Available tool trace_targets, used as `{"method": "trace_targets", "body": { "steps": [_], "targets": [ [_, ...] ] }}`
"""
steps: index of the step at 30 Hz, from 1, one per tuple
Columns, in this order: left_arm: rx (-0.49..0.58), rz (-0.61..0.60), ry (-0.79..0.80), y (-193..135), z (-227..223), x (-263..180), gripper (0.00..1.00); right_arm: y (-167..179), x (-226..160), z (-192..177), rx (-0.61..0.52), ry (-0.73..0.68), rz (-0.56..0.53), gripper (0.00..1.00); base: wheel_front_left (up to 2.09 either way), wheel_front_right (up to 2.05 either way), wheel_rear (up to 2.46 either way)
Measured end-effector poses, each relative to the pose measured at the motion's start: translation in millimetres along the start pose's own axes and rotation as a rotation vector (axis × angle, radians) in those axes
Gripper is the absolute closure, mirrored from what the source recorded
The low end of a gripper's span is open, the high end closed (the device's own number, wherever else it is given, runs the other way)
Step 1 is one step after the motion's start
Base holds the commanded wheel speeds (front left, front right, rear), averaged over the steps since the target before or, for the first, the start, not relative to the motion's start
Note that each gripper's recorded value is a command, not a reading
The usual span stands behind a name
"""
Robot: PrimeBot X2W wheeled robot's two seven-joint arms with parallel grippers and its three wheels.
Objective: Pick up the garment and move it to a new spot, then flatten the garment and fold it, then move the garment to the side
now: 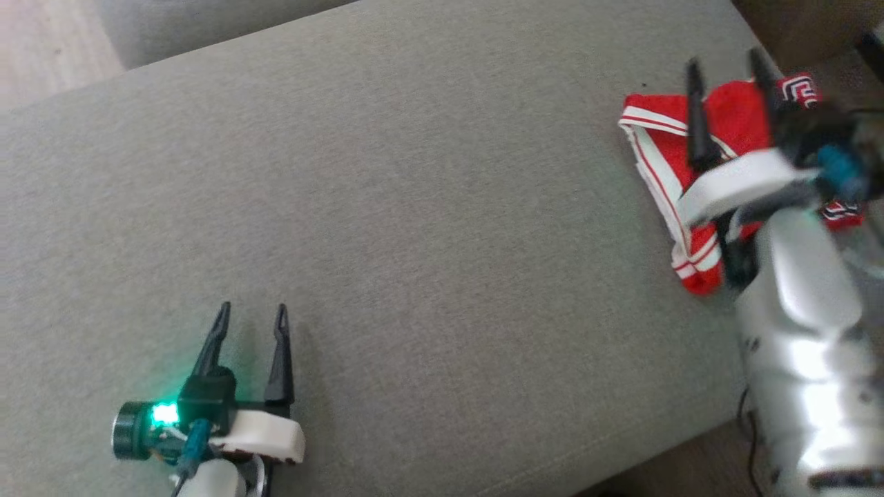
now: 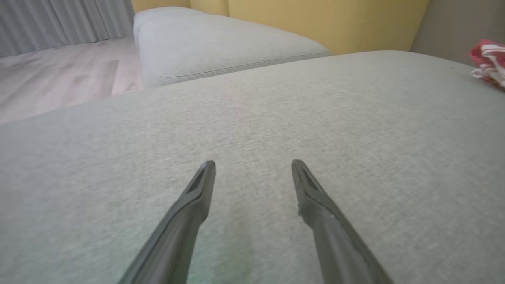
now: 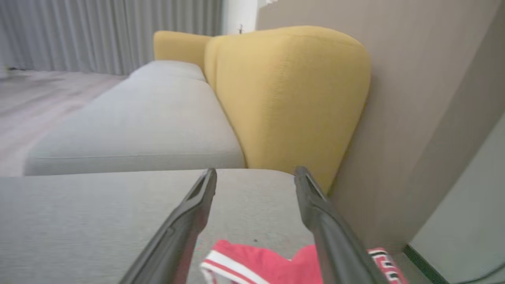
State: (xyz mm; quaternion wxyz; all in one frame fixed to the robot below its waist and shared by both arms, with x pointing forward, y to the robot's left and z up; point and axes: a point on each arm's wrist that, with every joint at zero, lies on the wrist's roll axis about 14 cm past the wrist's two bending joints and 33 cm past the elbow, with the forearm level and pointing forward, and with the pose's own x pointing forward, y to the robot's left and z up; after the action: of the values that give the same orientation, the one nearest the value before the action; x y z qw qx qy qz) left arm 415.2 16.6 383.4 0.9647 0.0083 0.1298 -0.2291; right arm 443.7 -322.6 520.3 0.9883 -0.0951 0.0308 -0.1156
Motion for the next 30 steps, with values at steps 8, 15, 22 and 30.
{"method": "trace_targets", "body": {
  "steps": [8,15,22,30],
  "targets": [
    [-0.014,0.173,-0.012,48.3,3.5,-23.4,0.0,92.6,-34.9,-44.3,0.124,0.063,0.208,0.0,0.0,0.0,0.0],
    [-0.032,0.323,-0.021,86.5,4.9,-57.0,0.0,153.3,-49.0,-59.7,0.217,0.111,0.345,0.0,0.0,0.0,0.0],
    [-0.077,0.436,-0.043,114.9,7.7,-89.9,0.0,186.9,-52.7,-54.0,0.231,0.102,0.431,0.0,0.0,0.0,0.0],
    [-0.118,0.469,-0.071,120.4,10.0,-116.7,0.0,186.1,-66.0,-46.2,0.26,0.087,0.433,0.0,0.0,0.0,0.0]
  ]
}}
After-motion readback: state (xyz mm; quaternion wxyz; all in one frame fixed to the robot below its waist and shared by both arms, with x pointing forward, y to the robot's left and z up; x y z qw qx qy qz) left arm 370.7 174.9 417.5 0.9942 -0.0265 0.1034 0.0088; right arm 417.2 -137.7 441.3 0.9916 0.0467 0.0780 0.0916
